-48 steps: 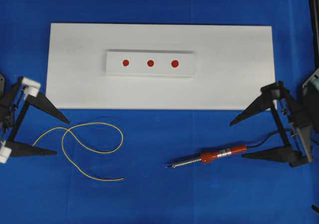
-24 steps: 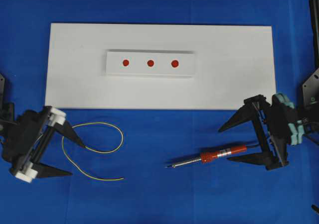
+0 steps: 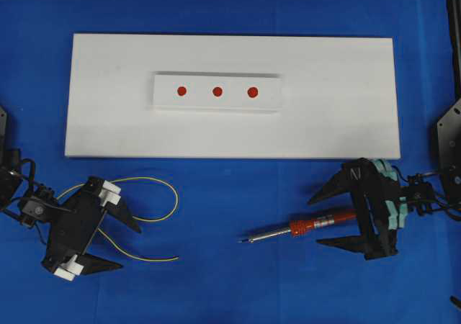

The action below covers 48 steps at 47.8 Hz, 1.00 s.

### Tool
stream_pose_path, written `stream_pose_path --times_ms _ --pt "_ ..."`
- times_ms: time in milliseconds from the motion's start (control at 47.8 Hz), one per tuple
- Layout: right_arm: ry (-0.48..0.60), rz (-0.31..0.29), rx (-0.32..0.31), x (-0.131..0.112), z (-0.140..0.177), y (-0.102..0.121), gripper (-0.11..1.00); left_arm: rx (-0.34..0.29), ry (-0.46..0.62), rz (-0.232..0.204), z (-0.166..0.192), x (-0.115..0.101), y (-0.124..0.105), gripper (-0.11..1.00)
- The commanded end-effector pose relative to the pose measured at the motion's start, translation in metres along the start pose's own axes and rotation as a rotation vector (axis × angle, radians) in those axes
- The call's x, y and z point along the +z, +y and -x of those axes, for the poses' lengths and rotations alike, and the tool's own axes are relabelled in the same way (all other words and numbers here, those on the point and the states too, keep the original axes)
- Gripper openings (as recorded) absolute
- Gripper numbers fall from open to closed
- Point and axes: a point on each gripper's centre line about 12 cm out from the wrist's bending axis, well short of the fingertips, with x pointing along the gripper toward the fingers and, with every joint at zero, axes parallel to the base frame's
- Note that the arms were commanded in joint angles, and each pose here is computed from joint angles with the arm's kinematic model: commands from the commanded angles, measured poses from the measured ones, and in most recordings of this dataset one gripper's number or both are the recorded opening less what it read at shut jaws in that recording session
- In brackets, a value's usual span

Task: Touch the tip of the soldering iron to the tip of the solder at the mark.
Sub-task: 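Lower the left gripper to the yellow solder, right to the red iron, then close the left gripper on the solder wire and the right on the iron handle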

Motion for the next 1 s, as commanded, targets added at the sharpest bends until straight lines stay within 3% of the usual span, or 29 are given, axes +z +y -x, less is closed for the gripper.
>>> stream_pose_path --times_ms 0,272,376,439,565,669,983 --pt "-0.015 -0.005 0.0 0.002 -0.004 0.003 0.91 -0.005 -0.024 0.0 -0.002 0.006 -0.002 0.81" --pt "0.012 0.013 0.0 -0.006 -0.011 0.006 0.85 -0.007 -0.004 -0.002 -0.006 0.001 -0.002 0.75" --pt "0.031 0.041 0.001 -0.012 -0.017 0.007 0.76 -0.011 0.004 -0.017 -0.006 -0.001 -0.004 0.69" --pt "0.041 0.051 -0.002 -0.014 -0.019 0.007 0.6 -0.011 0.006 -0.018 -0.005 -0.001 -0.004 0.58" --pt "0.048 0.066 -0.001 -0.017 -0.02 0.006 0.24 -0.012 0.004 -0.007 -0.006 0.0 -0.004 0.2" --pt "0.046 0.066 -0.001 -0.017 -0.019 0.006 0.06 -0.013 0.0 -0.009 -0.007 0.002 -0.005 0.0" --pt "0.056 0.054 0.022 -0.005 -0.013 0.013 0.06 -0.016 -0.026 -0.007 0.003 0.018 -0.007 0.01"
